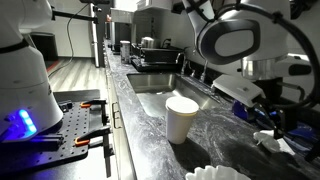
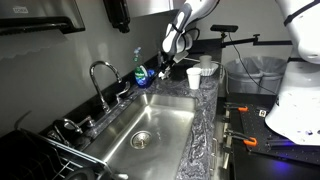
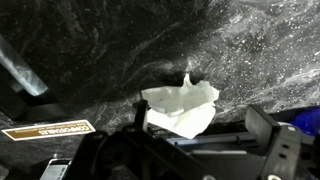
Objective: Pick up the paper and throw it in the bin
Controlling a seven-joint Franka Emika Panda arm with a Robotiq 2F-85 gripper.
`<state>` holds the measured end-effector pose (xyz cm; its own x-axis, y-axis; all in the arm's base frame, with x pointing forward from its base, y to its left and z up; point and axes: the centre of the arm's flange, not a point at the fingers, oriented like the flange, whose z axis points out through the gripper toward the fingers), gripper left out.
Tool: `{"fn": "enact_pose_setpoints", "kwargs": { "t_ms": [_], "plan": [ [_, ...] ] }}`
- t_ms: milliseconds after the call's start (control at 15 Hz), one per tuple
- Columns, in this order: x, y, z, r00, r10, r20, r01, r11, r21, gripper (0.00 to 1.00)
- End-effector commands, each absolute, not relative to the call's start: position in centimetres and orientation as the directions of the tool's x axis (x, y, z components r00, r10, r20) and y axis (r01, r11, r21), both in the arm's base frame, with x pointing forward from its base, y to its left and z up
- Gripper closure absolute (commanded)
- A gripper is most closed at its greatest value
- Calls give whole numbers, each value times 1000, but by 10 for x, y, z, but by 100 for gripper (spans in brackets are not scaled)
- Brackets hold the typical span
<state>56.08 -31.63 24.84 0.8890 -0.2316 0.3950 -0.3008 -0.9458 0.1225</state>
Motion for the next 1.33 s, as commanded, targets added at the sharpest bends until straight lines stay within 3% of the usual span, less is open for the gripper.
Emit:
{"fn": "enact_pose_setpoints", "kwargs": {
  "t_ms": [0, 1000, 1067, 1133, 1267],
  "plan": [
    [575, -319, 243, 889, -246, 386, -307, -946, 103, 0],
    [584, -338, 219, 878, -288, 383, -335, -940, 60, 0],
    [586, -339, 219, 877, -287, 384, -334, -941, 60, 7],
    [587, -340, 218, 876, -285, 388, -334, -940, 63, 28],
    [588, -341, 220, 873, -285, 397, -338, -939, 68, 32]
  ]
}}
